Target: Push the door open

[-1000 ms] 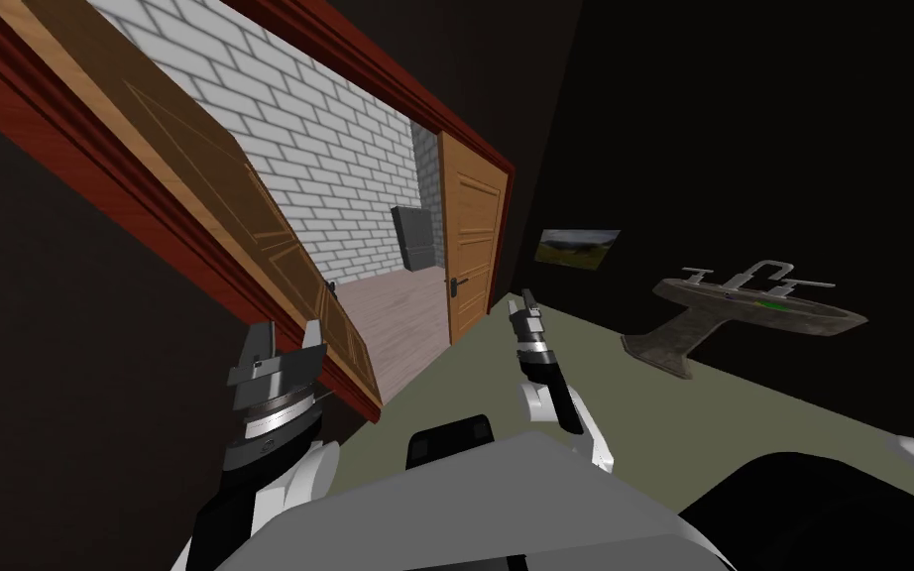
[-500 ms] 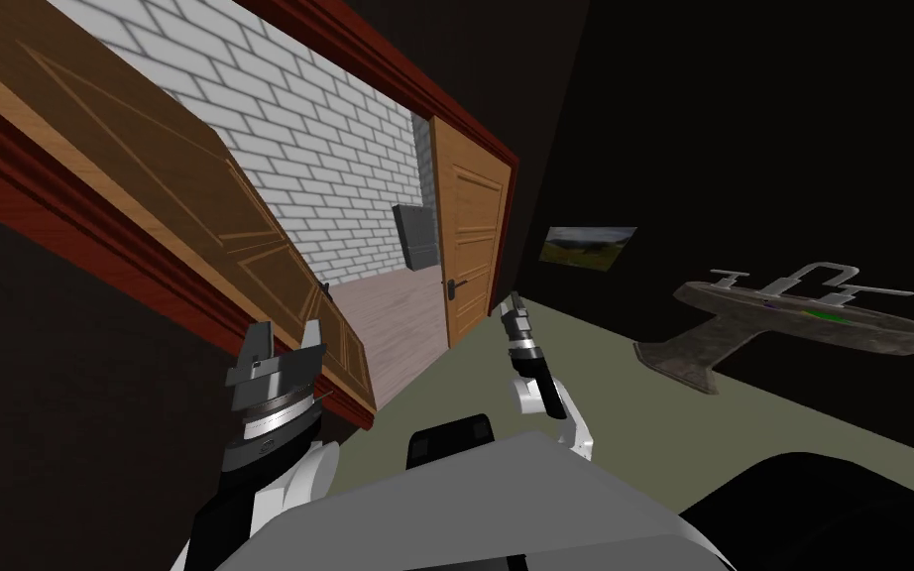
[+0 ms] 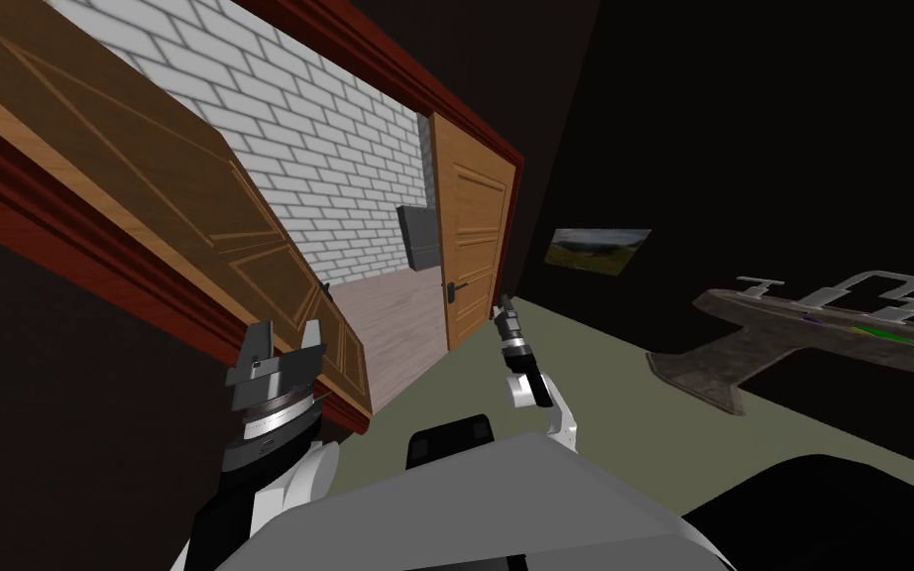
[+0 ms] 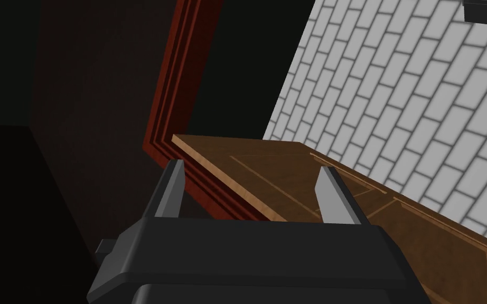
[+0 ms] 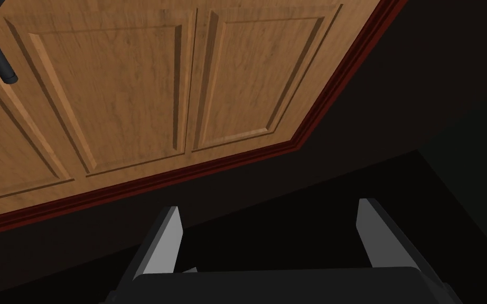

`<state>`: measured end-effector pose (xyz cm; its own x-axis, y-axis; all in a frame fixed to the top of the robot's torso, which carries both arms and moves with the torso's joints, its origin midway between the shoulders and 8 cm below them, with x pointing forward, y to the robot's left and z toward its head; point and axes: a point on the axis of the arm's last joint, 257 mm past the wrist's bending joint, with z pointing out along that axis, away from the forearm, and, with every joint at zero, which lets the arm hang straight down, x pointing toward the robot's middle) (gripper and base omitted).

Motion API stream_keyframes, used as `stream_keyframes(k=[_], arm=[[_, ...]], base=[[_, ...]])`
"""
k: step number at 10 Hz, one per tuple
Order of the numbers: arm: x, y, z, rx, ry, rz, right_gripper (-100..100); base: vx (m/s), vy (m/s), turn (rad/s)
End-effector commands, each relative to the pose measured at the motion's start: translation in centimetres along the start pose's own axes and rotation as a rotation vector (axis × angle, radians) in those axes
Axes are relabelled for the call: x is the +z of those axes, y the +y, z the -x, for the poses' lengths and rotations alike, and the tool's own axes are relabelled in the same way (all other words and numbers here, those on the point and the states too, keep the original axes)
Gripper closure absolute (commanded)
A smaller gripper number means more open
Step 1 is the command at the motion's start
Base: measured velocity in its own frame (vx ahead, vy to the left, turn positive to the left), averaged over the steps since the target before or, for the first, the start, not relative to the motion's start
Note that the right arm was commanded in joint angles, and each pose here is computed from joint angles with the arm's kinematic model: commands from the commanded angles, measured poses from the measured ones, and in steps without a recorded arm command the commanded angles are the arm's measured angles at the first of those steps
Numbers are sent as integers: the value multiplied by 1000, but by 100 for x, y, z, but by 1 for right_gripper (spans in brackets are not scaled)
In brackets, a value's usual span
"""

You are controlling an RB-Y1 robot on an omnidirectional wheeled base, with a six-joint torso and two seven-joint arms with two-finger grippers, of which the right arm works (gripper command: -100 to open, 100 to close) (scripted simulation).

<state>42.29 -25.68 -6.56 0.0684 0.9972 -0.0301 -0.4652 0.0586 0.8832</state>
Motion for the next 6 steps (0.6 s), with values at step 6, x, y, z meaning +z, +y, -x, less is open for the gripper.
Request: stream_keyframes(k=[6], arm=[[118,-605,-378,36,68,-92,-100]], base=[[94,-106,80]])
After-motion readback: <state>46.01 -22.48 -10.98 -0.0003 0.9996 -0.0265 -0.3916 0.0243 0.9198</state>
